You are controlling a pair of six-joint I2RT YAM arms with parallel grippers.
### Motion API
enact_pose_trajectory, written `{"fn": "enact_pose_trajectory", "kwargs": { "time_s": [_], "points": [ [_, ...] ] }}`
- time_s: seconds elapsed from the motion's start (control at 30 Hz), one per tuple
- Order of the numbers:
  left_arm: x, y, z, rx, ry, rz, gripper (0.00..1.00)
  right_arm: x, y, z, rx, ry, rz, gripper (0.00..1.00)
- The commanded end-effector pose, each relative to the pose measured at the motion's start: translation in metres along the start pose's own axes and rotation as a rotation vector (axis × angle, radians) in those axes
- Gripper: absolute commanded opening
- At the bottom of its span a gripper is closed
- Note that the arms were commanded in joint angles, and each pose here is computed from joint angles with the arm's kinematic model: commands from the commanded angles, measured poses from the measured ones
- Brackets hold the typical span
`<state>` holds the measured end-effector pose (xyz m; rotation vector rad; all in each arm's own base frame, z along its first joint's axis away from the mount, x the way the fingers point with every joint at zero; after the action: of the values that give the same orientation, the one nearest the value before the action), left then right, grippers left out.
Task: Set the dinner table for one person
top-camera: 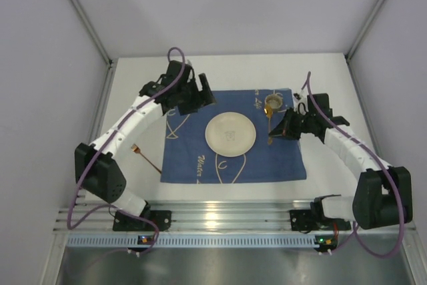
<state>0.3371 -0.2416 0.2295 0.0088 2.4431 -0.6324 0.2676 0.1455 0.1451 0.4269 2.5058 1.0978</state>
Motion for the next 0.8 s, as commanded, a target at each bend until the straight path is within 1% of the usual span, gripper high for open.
{"fn": "enact_pose_trajectory", "kwargs": {
  "time_s": [0.0,0.03,0.07,0.1,0.13,0.2,0.3,0.47,0.77],
  "points": [
    [-0.006,0.059,-0.031,-0.131,-0.054,-0.085,0.87,0.006,-0.014,-0.002,0.034,0.024,0.001,0.00],
    [0.007,0.078,-0.031,-0.168,-0.023,-0.115,0.88,0.007,-0.018,-0.001,0.043,0.031,0.007,0.00],
    [0.009,0.091,-0.036,-0.193,-0.022,-0.139,0.89,0.007,-0.021,0.001,0.053,0.036,0.017,0.00],
    [0.005,0.111,-0.047,-0.229,-0.051,-0.164,0.90,0.009,-0.026,0.003,0.063,0.043,0.024,0.00],
    [0.016,0.125,-0.050,-0.268,-0.025,-0.180,0.91,0.010,-0.030,0.007,0.074,0.054,0.026,0.00],
    [0.019,0.151,-0.060,-0.334,-0.027,-0.193,0.92,0.012,-0.040,0.012,0.098,0.066,0.040,0.00],
    [0.027,0.174,-0.069,-0.391,-0.003,-0.213,0.93,0.015,-0.055,0.021,0.143,0.092,0.070,0.00],
    [0.035,0.194,-0.075,-0.396,0.001,-0.274,0.93,0.021,-0.077,0.030,0.223,0.129,0.128,0.00],
    [0.051,0.205,-0.070,-0.415,0.040,-0.309,0.91,0.026,-0.104,0.026,0.352,0.151,0.178,0.00]
  ]
}}
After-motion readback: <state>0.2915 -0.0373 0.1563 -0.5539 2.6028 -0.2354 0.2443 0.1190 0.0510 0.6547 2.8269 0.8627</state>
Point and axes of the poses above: each gripper's point midway between its finger pads, its own z axis out along the fingers, its own y axis along the line the jaws close on, x = y × z, the point moved 2 cm from there along -z, back along the fingers, and after that the axes turned 10 degrees about z, right-handed, at the moved point
